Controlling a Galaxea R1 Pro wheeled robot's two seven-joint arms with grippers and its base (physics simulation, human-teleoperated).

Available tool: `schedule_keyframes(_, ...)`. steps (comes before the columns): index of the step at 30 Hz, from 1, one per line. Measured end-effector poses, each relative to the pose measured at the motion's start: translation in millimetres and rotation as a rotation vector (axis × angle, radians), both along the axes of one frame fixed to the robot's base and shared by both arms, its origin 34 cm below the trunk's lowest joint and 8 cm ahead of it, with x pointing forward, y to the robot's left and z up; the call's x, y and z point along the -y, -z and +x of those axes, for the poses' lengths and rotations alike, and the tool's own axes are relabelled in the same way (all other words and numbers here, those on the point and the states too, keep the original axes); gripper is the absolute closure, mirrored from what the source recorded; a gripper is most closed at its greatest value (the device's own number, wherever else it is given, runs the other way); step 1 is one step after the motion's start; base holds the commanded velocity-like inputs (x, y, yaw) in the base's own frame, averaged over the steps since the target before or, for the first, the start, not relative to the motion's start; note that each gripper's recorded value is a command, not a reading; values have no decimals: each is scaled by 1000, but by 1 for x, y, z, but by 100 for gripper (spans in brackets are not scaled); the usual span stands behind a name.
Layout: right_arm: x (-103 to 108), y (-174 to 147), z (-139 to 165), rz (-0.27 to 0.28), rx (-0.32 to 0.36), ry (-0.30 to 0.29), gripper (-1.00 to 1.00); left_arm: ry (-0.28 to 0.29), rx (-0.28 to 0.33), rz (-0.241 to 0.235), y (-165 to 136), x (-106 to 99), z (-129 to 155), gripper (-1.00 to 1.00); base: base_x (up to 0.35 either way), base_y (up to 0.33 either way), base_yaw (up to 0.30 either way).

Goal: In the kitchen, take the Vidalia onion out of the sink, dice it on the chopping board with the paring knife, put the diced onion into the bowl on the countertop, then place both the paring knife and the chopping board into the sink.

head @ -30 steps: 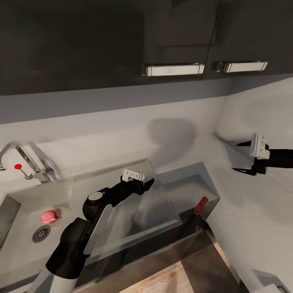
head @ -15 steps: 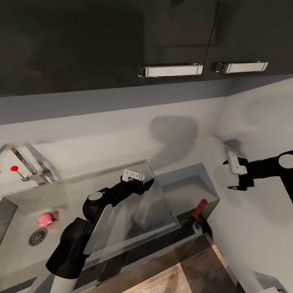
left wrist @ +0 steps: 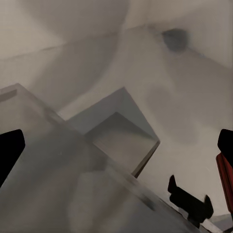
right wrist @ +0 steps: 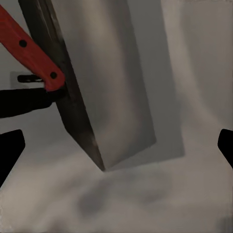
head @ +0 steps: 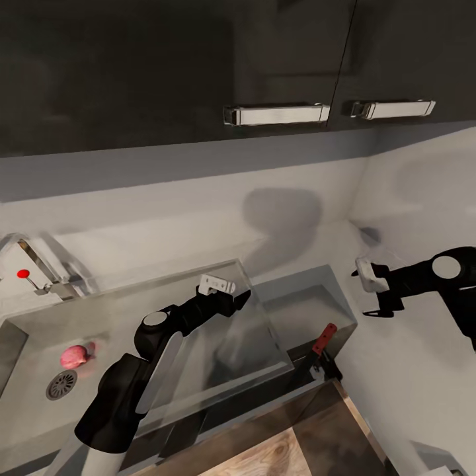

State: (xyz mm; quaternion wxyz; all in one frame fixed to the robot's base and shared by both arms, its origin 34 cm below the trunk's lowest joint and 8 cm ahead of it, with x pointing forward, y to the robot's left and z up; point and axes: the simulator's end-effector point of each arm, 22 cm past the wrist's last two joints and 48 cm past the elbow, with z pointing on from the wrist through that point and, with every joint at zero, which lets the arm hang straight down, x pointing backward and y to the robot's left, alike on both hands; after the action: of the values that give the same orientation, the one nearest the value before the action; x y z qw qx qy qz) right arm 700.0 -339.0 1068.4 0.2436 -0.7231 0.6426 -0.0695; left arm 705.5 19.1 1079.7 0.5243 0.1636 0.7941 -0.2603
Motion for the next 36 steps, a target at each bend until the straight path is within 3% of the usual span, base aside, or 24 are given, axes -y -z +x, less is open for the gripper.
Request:
schedule_keyframes(5,-6,6,-3,-14,-17,-20,-100,0,0,0,0,0,0,-100,0,0,0)
schedule_keyframes(11,-24,31,-20,-68,-86,-99,-100,4,0,1,0,2,-1,-100,0,0,0)
schedule_keyframes(36,-29,70,-51,-81,-182,-126,-100,5,1,1,0,2,-1,-100,0,0,0)
